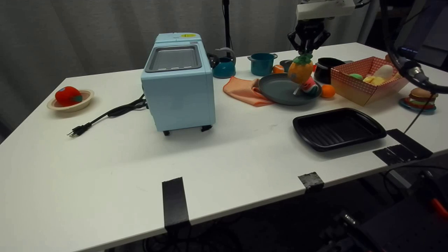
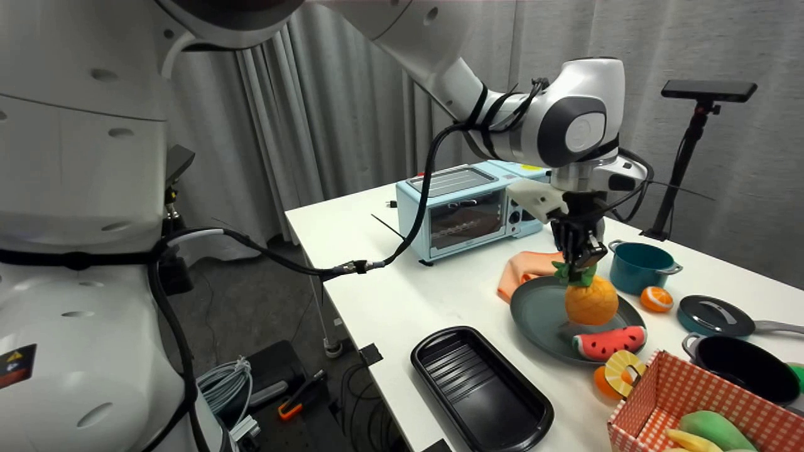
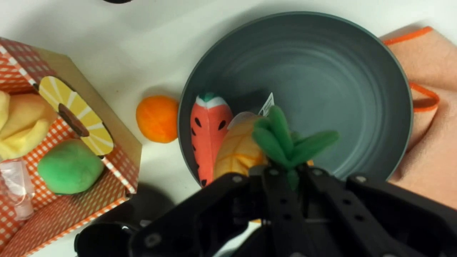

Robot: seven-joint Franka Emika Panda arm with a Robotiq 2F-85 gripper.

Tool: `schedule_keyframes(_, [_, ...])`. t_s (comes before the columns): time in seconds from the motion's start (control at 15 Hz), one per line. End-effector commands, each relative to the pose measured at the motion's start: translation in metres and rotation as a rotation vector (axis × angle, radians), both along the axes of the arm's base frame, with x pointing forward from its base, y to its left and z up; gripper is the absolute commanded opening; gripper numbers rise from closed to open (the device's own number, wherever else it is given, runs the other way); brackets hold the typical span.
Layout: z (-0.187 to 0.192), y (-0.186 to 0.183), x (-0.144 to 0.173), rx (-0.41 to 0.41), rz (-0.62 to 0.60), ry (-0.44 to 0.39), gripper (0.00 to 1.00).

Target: Remove the pineapple plush toy from the pot and put it in the plate

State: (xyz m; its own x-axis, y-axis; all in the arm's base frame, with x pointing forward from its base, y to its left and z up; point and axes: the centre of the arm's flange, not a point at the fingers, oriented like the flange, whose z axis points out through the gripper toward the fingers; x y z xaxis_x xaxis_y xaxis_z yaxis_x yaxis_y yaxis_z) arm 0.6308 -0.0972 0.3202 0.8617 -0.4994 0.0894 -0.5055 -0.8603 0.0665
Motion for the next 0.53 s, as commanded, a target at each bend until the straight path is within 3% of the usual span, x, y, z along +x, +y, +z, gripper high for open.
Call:
schedule_keyframes(0.0, [-0.0074, 0.0123, -0.0048, -0.029, 0.036, -0.014, 0.12])
schedule_keyframes(0.07, [-0.0089, 0.0143, -0.0045, -0.033, 0.041, -0.018, 0.35])
schedule_keyframes(0.2, [-0.0088, 0.0169, -0.0047, -0.040, 0.049, -0.032, 0.39])
schedule_keyframes(0.47, [-0.0002, 0.0167, -0.0043, -0.044, 0.058, -0.069, 0.69])
